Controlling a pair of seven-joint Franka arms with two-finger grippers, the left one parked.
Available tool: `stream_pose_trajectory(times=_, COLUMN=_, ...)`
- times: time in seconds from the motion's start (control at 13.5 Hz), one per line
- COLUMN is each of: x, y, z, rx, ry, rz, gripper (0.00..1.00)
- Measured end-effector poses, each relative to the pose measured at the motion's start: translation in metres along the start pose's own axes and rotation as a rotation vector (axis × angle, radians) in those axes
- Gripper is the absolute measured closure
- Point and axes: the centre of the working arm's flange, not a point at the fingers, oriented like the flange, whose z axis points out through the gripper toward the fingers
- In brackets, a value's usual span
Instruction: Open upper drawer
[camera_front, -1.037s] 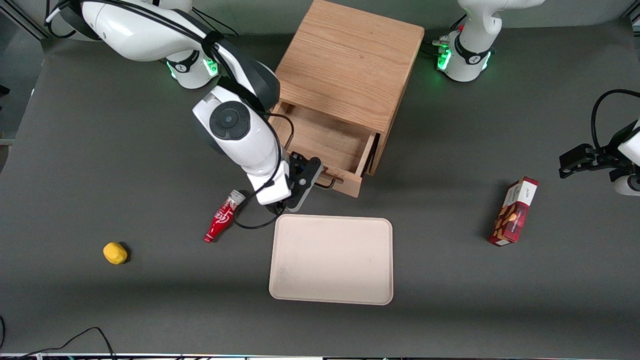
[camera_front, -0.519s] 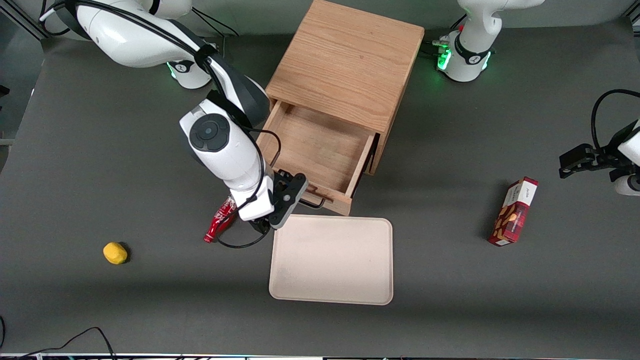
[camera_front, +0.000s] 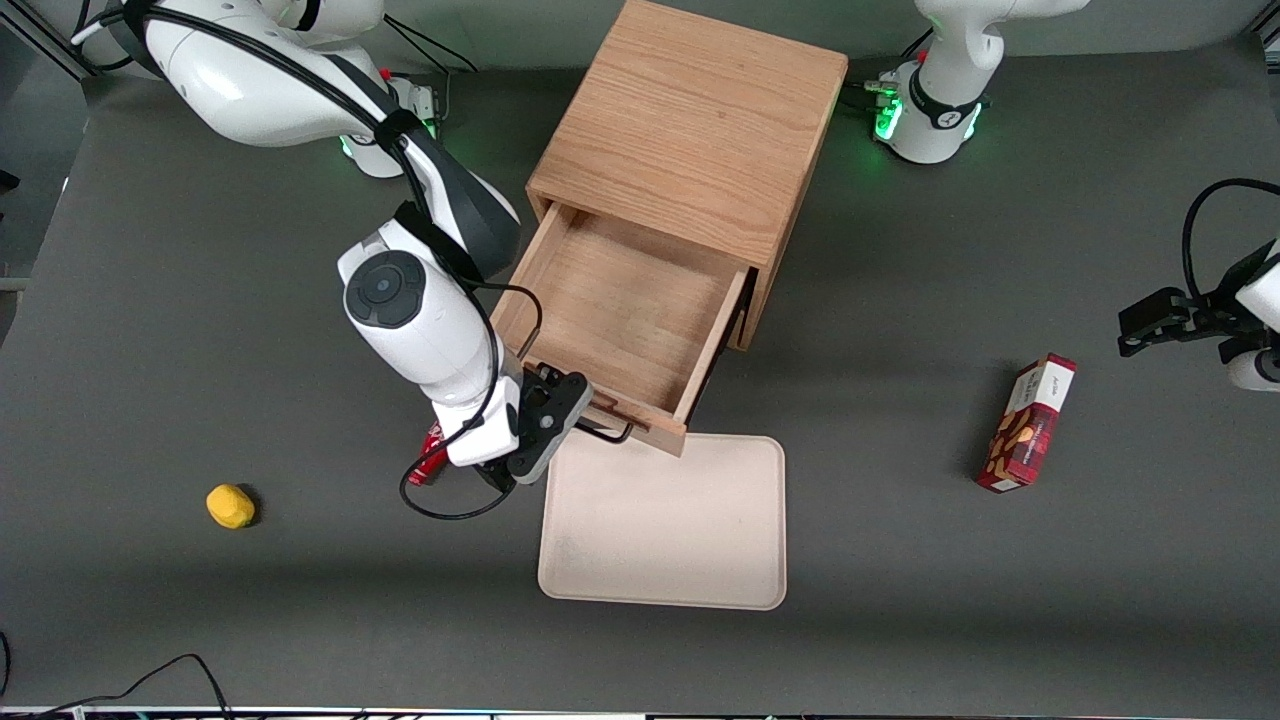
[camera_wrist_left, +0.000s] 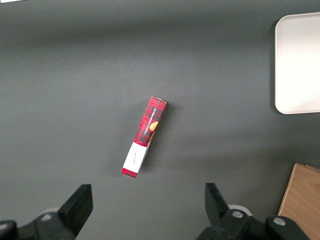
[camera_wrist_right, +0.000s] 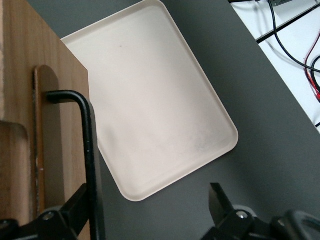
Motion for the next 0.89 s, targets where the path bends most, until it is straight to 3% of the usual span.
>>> stream_pose_trajectory(times=0.59, x=-0.003, y=0.014, z=0.0, rx=-0.006, ry=0.01, rz=0.003, gripper=0.0)
stream_pose_trajectory(times=0.89, x=-0.002, y=0.018, z=-0.002, rx=0.026, ry=0.051, rz=0.059, gripper=0.0)
